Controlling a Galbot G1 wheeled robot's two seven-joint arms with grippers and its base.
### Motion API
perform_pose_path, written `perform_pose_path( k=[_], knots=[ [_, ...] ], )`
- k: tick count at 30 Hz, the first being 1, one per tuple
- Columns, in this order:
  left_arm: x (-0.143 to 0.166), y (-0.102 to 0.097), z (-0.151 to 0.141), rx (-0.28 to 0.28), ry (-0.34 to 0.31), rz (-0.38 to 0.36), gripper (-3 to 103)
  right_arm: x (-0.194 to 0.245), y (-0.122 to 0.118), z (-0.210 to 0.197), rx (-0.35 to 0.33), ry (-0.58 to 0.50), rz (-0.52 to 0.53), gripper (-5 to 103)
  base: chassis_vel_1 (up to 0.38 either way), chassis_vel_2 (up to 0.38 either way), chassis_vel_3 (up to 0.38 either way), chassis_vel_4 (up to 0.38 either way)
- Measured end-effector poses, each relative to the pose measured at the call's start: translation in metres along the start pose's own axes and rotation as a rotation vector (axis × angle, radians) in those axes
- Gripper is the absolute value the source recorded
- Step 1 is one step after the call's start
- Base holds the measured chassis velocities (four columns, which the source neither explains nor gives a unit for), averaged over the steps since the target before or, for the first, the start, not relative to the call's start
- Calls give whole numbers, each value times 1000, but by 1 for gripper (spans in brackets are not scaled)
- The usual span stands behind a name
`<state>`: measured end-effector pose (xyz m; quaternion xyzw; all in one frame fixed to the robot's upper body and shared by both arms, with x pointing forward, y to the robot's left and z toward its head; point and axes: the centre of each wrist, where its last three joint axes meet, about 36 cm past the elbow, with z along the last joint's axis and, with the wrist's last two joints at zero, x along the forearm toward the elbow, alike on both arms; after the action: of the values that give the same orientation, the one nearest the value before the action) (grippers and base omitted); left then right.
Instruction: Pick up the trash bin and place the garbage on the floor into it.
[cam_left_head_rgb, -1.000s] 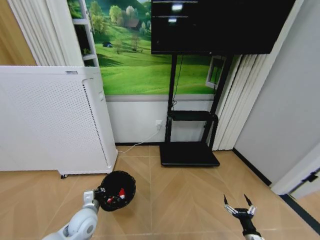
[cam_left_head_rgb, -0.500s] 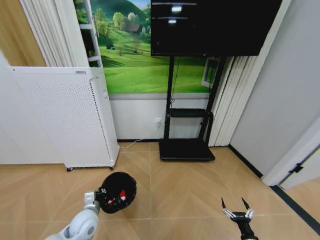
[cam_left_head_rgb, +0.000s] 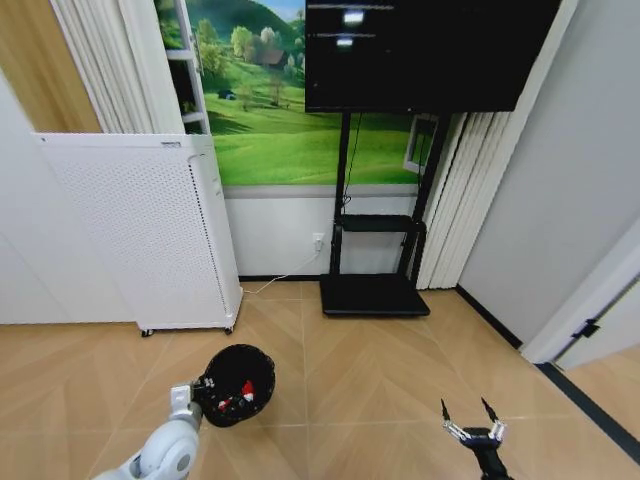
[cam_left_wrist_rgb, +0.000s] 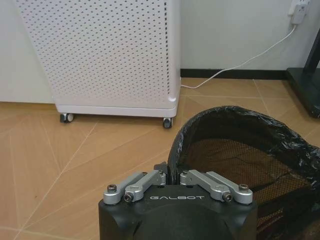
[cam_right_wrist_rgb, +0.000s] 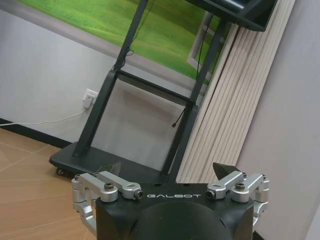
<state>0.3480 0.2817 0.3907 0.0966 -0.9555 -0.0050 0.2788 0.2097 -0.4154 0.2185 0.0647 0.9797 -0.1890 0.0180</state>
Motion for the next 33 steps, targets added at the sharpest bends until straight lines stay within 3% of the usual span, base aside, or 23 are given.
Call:
perform_pose_path(
  k=[21, 33],
  knots=[
    [9, -1, 12, -2, 10, 6, 7, 31, 11, 4, -4, -11, 26, 100, -4, -5, 0, -2],
    [6, 29, 14, 8, 8, -45, 7, 48, 23, 12, -23, 12, 61, 100, 0, 0, 0, 0]
  ],
)
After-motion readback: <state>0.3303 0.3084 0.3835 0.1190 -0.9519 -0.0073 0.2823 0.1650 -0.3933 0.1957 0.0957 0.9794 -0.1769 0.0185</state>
